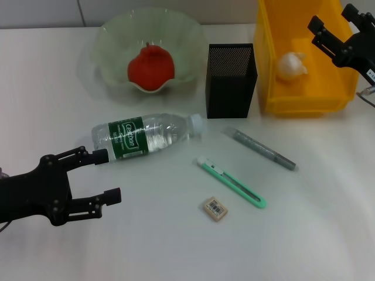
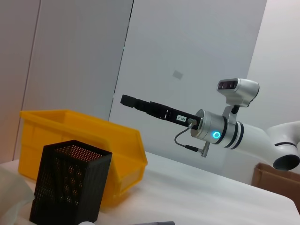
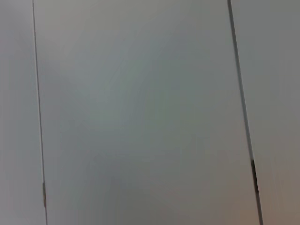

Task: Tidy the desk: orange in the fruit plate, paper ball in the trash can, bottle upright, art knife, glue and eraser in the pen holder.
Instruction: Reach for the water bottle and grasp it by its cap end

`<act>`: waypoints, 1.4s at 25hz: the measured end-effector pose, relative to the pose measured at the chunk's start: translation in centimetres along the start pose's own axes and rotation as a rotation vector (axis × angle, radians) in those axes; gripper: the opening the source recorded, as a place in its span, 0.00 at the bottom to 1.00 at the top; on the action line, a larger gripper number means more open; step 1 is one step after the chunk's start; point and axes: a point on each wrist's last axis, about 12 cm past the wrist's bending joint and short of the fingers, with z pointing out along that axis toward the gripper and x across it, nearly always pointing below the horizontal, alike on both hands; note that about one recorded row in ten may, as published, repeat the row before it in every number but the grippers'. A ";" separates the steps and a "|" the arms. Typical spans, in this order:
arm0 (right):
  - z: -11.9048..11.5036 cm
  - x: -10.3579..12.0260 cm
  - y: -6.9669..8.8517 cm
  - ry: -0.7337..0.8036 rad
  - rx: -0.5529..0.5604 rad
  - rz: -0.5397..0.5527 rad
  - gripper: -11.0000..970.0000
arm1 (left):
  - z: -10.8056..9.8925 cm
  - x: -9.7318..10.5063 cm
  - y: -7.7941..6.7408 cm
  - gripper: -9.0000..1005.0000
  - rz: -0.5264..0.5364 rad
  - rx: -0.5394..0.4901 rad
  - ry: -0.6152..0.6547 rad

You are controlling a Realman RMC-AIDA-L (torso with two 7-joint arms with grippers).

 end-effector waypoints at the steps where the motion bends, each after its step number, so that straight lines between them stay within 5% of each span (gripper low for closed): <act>1: 0.0 0.0 0.0 0.000 0.000 0.000 0.85 | 0.0 0.0 0.0 0.85 0.000 0.000 0.000; 8: -0.4 -0.6 0.8 -0.040 -0.100 0.074 0.85 | 0.2 -0.2 0.1 0.85 0.006 0.004 -0.001; 18: -1.4 -1.6 5.0 0.075 -0.637 0.061 0.85 | 0.4 -0.3 0.2 0.85 0.014 0.010 -0.002; 29: -1.8 -1.4 4.9 0.089 -0.633 0.067 0.85 | 0.5 -0.4 0.2 0.85 0.014 0.013 -0.001; 35: -2.4 -0.9 3.8 0.304 -0.690 0.024 0.85 | 0.5 -0.3 0.2 0.85 0.013 0.015 -0.003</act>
